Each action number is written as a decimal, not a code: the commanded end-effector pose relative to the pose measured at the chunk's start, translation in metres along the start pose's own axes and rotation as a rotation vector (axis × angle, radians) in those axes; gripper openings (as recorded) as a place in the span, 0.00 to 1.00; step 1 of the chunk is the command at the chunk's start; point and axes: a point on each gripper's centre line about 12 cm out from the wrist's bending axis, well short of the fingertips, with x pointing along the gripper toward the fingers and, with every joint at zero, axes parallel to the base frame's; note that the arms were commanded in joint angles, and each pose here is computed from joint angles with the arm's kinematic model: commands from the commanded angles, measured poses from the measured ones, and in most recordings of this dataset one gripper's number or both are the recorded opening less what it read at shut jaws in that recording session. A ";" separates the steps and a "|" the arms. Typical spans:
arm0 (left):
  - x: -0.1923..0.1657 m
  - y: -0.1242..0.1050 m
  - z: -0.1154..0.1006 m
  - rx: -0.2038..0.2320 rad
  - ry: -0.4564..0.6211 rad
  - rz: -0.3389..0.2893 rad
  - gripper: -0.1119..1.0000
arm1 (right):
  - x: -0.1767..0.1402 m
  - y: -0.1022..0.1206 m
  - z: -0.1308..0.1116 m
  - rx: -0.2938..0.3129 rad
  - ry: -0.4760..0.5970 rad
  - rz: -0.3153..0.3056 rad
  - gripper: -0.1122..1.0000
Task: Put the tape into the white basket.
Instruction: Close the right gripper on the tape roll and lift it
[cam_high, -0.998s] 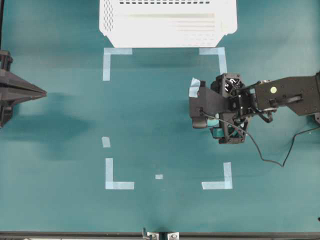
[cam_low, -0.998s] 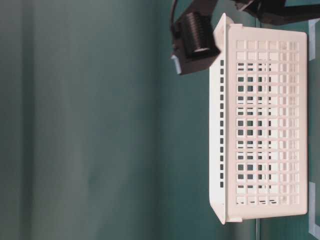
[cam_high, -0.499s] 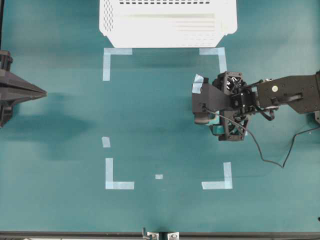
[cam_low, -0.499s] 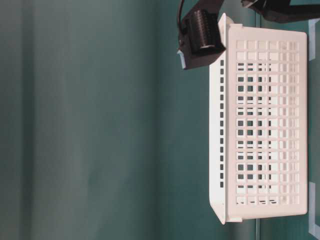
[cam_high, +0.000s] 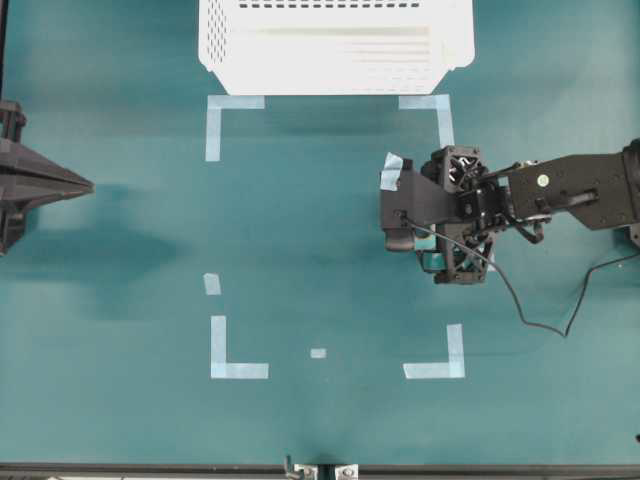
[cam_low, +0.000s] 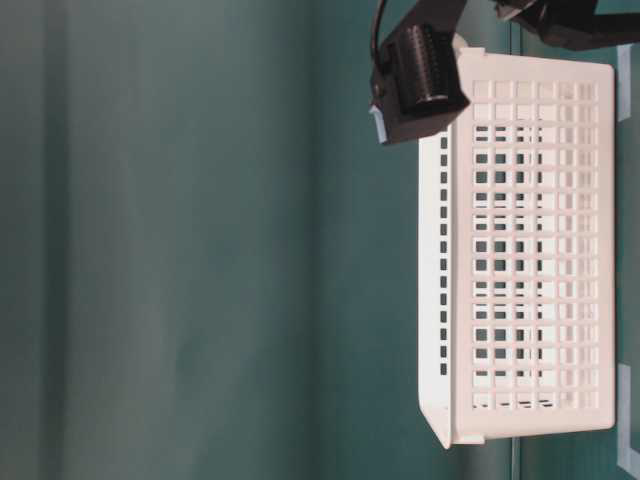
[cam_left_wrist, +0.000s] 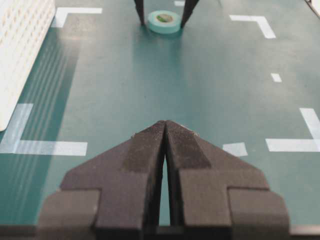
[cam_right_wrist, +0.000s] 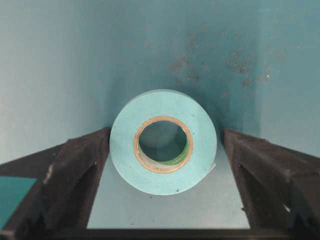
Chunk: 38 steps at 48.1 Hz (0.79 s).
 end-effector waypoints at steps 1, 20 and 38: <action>0.000 -0.001 0.005 0.000 -0.015 -0.004 0.00 | -0.004 0.002 0.009 -0.007 -0.024 0.004 0.91; 0.001 0.000 0.005 0.000 -0.014 -0.002 0.00 | -0.014 0.002 0.017 -0.024 -0.029 -0.007 0.71; 0.001 0.000 0.005 -0.001 -0.014 -0.002 0.00 | -0.084 0.006 0.048 -0.015 -0.083 -0.011 0.71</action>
